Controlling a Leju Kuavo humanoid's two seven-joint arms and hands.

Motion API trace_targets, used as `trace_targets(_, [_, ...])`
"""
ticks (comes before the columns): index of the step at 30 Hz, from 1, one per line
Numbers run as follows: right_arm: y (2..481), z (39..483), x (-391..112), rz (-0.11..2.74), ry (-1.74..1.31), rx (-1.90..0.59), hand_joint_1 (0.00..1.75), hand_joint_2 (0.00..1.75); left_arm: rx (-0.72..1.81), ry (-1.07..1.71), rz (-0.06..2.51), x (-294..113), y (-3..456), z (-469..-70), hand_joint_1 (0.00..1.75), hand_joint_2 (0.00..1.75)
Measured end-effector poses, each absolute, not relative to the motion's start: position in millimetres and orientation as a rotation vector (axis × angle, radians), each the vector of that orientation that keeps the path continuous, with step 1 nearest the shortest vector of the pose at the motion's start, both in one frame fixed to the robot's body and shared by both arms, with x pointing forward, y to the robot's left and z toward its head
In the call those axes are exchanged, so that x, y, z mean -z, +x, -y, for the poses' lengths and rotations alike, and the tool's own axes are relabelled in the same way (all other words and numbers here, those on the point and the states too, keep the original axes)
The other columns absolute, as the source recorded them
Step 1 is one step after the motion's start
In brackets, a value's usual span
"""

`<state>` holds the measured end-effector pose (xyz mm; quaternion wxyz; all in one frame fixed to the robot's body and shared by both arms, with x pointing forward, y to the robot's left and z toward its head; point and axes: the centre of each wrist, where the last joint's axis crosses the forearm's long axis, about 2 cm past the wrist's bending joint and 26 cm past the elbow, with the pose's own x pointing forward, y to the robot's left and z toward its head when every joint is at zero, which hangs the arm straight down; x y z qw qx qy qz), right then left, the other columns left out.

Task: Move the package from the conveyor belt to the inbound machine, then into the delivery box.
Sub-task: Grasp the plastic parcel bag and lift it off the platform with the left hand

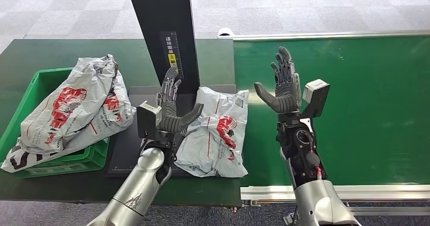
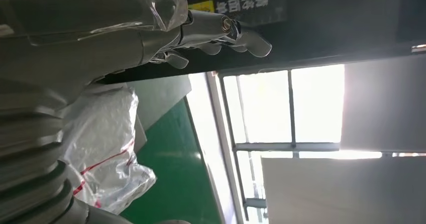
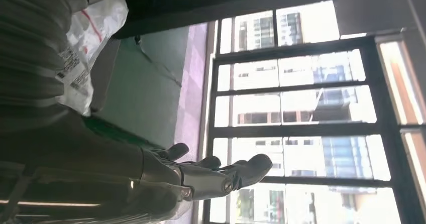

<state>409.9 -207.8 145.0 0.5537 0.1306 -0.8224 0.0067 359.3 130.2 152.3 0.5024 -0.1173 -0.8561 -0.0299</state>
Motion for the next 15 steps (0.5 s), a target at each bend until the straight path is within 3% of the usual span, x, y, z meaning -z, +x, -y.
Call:
trace_targets(9, [378,244,-99,1.746,0.227,0.194,0.0,1.75,0.113,-0.32,1.993,-137,359,-142,0.0,1.75])
trace_targets(13, [369,250,-82,1.674,0.143,0.218,0.0,0.0,0.133,-0.302,1.978,-133,359,-146,0.0,1.75])
trace_targets(15, [367,250,-78,1.639,0.118,0.221,0.0,0.0,0.142,-0.296,1.97,-131,359,-146,0.0,1.75])
